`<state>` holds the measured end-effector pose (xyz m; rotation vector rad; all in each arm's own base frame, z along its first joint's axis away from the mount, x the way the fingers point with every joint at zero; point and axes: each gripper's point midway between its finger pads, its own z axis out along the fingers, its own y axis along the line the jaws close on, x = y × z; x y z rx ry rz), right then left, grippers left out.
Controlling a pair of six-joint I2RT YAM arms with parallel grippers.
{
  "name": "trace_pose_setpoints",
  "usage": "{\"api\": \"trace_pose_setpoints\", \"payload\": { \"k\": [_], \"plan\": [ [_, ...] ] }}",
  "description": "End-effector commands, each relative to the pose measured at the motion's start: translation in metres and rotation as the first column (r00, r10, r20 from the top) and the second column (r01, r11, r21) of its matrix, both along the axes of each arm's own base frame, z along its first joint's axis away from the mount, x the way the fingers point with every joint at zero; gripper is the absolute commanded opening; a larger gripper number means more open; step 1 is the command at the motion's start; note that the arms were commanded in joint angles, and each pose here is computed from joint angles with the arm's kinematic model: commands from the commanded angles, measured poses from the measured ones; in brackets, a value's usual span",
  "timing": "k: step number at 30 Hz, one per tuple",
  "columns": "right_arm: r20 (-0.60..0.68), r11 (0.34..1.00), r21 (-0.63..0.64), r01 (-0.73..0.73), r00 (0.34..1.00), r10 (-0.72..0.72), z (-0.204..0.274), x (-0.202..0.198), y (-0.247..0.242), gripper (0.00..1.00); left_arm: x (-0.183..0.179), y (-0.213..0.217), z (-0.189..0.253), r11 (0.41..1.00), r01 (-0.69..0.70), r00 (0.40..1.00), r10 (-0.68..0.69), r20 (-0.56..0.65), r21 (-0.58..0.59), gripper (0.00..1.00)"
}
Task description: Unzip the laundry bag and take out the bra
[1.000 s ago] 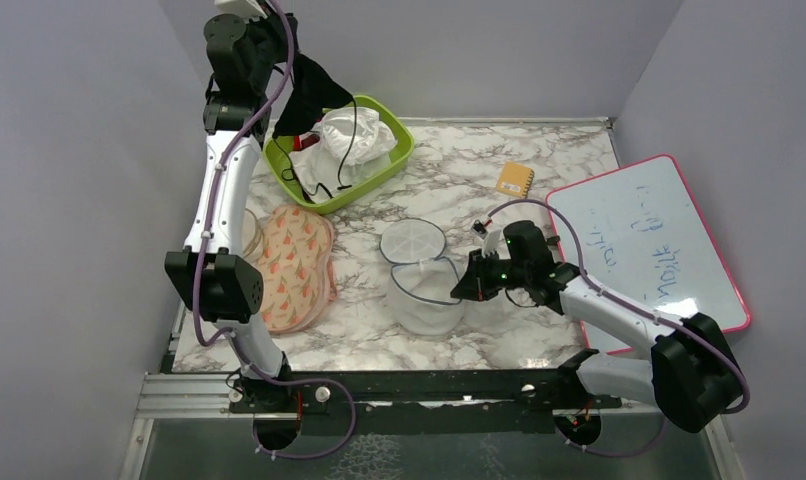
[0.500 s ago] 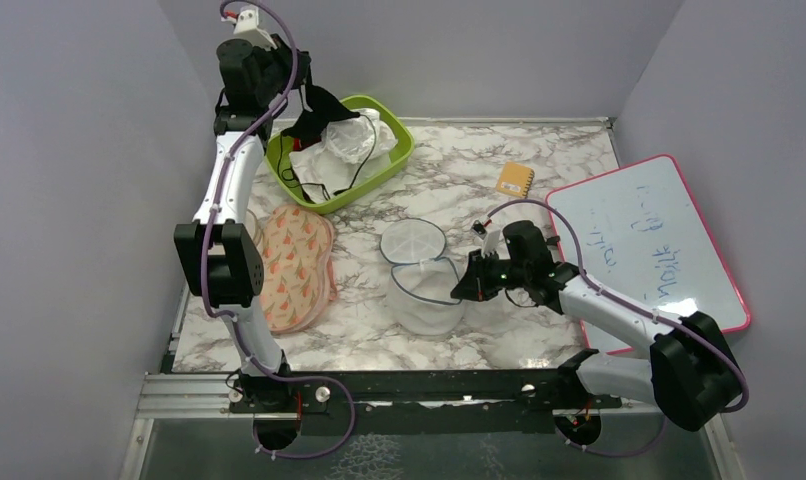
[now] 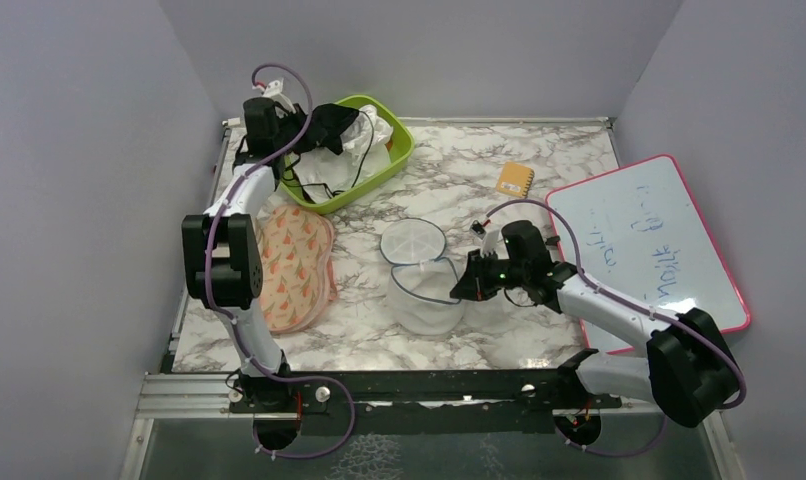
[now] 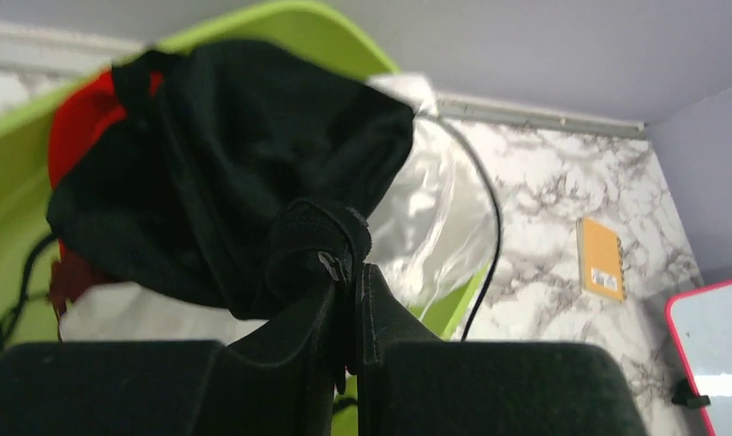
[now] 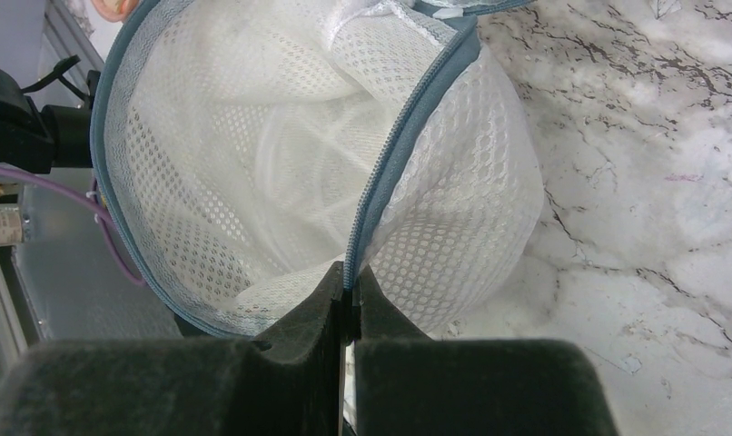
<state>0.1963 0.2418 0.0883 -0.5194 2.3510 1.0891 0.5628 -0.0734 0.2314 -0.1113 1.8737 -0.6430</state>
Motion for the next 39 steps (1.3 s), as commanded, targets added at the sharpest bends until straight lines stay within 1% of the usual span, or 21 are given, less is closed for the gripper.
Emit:
{"api": "trace_pose_setpoints", "payload": {
  "k": [1,3,5,7,10,14,21,23,28,30,32,35,36,39],
  "plan": [
    [0.026,0.999,0.035,-0.024,0.999,0.023,0.007,0.003,0.008,0.01,-0.032,-0.006,0.016,0.999,0.032,0.999,-0.03,0.043,-0.043,0.0],
    [0.025,0.999,0.04,-0.027,0.999,0.026,0.007,0.003,0.008,0.01,-0.045,-0.005,-0.004,0.998,0.02,1.0,-0.02,0.002,-0.052,0.0],
    [0.028,0.999,0.043,-0.025,0.999,0.024,0.009,0.002,0.008,0.01,-0.053,0.0,-0.022,0.999,-0.015,0.999,0.013,-0.046,-0.037,0.0],
    [0.031,0.999,0.044,-0.026,0.999,0.024,0.01,0.002,0.008,0.01,-0.057,0.006,-0.043,0.999,-0.045,0.994,0.043,-0.104,-0.017,0.0],
    [0.031,0.999,0.044,-0.025,0.999,0.023,0.01,0.001,0.007,0.01,-0.059,0.008,-0.067,0.999,-0.047,0.982,0.045,-0.182,-0.007,0.0],
    [0.035,0.999,0.035,-0.02,0.999,0.019,0.01,0.002,0.006,0.01,-0.062,0.005,-0.084,0.999,-0.03,0.972,0.024,-0.236,-0.02,0.0],
    [0.041,0.999,0.035,-0.017,0.999,0.016,0.011,0.003,0.006,0.01,-0.083,0.008,-0.122,0.997,-0.068,0.942,0.055,-0.33,-0.028,0.0],
    [0.039,0.999,0.037,-0.022,0.999,0.02,0.011,0.003,0.007,0.01,-0.087,0.011,-0.132,0.997,-0.082,0.932,0.074,-0.356,-0.007,0.0],
    [0.045,0.999,0.038,-0.02,0.999,0.019,0.013,0.003,0.006,0.01,-0.093,0.017,-0.144,0.996,-0.082,0.918,0.091,-0.386,0.041,0.0],
    [0.048,0.999,0.033,-0.014,0.999,0.013,0.014,0.004,0.005,0.01,-0.092,0.016,-0.138,0.996,-0.074,0.922,0.084,-0.378,0.042,0.01],
    [0.051,1.0,0.027,-0.015,0.999,0.014,0.015,0.005,0.005,0.01,-0.092,0.017,-0.127,0.996,-0.074,0.931,0.085,-0.354,0.044,0.13],
    [0.05,1.0,0.01,-0.012,0.999,0.011,0.015,0.006,0.003,0.01,-0.094,0.018,-0.104,0.996,-0.076,0.944,0.088,-0.319,0.049,0.39],
    [0.05,1.0,0.001,-0.01,0.999,0.01,0.014,0.006,0.002,0.01,-0.097,0.017,-0.093,0.996,-0.073,0.95,0.084,-0.301,0.05,0.47],
    [0.066,1.0,-0.017,-0.003,0.998,0.004,0.017,0.009,0.0,0.02,-0.11,0.016,-0.056,0.997,-0.061,0.969,0.072,-0.235,0.055,0.6]
  ]
}}
